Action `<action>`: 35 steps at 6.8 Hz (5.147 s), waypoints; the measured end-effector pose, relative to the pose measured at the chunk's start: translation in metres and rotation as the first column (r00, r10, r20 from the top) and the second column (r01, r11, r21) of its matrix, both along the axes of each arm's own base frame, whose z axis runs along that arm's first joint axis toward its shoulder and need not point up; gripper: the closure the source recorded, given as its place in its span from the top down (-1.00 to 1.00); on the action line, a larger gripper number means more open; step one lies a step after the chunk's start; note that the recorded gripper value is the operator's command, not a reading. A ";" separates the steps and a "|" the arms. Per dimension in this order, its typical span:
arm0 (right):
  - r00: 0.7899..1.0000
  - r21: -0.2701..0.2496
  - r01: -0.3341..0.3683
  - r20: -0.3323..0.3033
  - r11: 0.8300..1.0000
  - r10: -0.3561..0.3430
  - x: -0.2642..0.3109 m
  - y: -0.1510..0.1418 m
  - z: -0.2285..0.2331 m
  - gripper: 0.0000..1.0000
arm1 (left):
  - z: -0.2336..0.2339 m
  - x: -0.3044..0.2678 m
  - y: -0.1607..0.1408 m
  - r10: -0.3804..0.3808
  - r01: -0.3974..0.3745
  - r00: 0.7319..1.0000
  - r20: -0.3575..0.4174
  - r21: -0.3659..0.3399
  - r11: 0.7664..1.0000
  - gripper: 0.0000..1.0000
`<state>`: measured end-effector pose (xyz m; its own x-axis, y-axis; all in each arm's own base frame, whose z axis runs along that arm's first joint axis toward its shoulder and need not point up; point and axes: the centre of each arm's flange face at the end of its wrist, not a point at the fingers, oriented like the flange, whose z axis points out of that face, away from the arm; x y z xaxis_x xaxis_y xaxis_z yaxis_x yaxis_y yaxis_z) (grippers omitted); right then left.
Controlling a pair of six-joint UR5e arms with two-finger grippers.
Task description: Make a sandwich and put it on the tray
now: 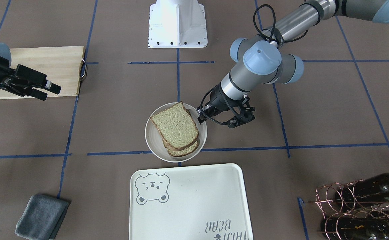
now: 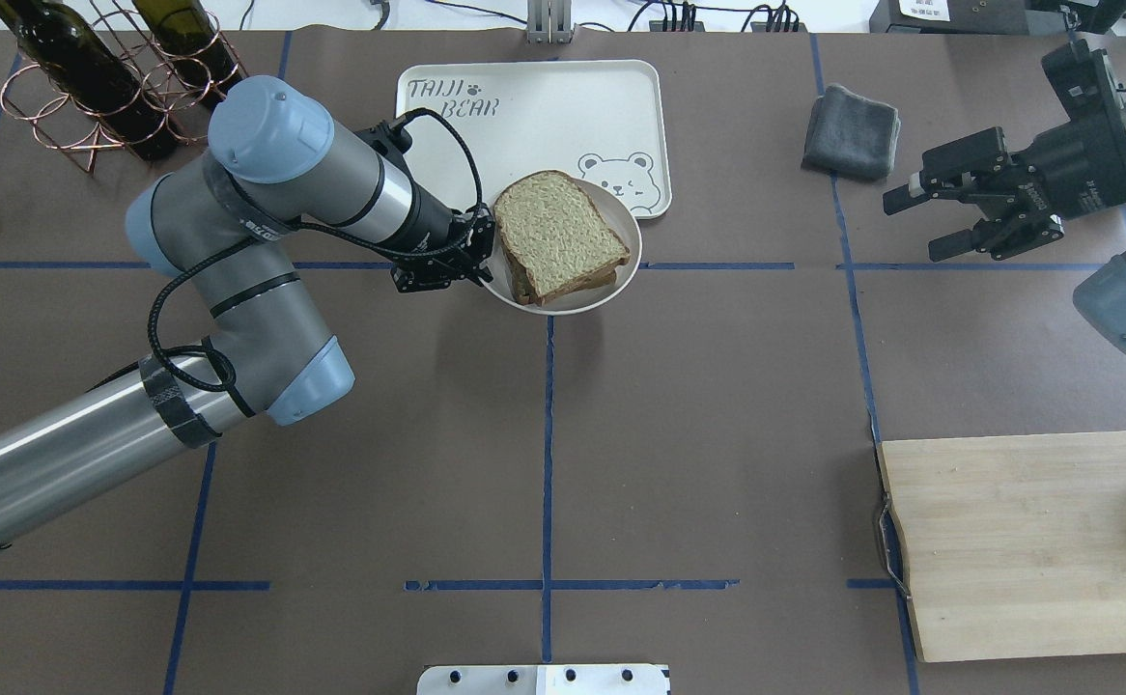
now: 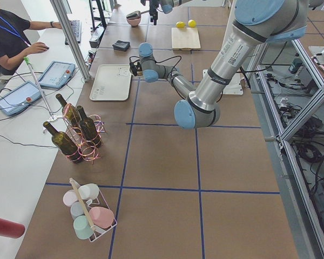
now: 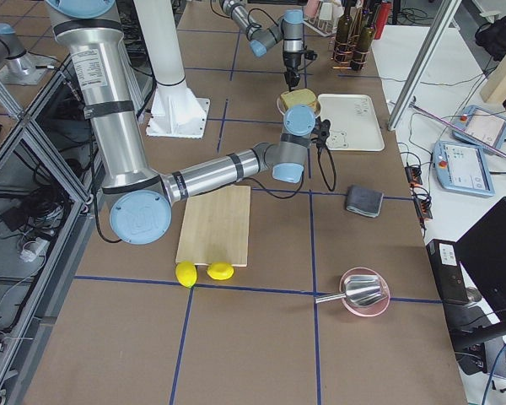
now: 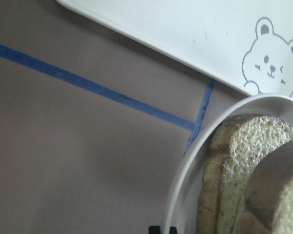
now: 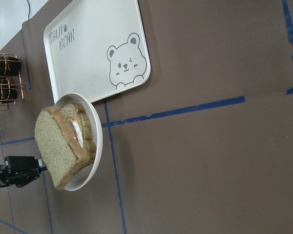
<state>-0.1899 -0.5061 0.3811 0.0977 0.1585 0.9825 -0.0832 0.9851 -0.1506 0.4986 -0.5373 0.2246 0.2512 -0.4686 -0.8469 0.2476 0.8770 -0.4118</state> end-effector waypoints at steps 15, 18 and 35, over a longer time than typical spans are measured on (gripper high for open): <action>0.830 0.264 0.143 -0.558 0.954 0.030 0.146 -0.065 0.125 1.00 | 0.051 0.057 -0.109 -0.477 0.478 0.878 0.044 -0.138 0.868 -0.45; 0.828 0.260 0.143 -0.560 0.955 0.028 0.150 -0.064 0.128 1.00 | 0.046 0.062 -0.112 -0.456 0.458 0.889 0.051 -0.082 0.885 0.39; 0.691 0.181 0.264 -0.721 0.947 -0.054 0.259 0.046 0.235 1.00 | 0.258 -0.427 -0.028 0.135 -0.541 0.730 0.670 0.446 0.713 1.00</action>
<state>0.0691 -0.4605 0.6161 0.7707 -0.1651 0.6154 0.1010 0.9853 0.1379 0.0712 -0.5651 0.4824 0.7906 0.2823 -0.5434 -0.1217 0.9421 0.3123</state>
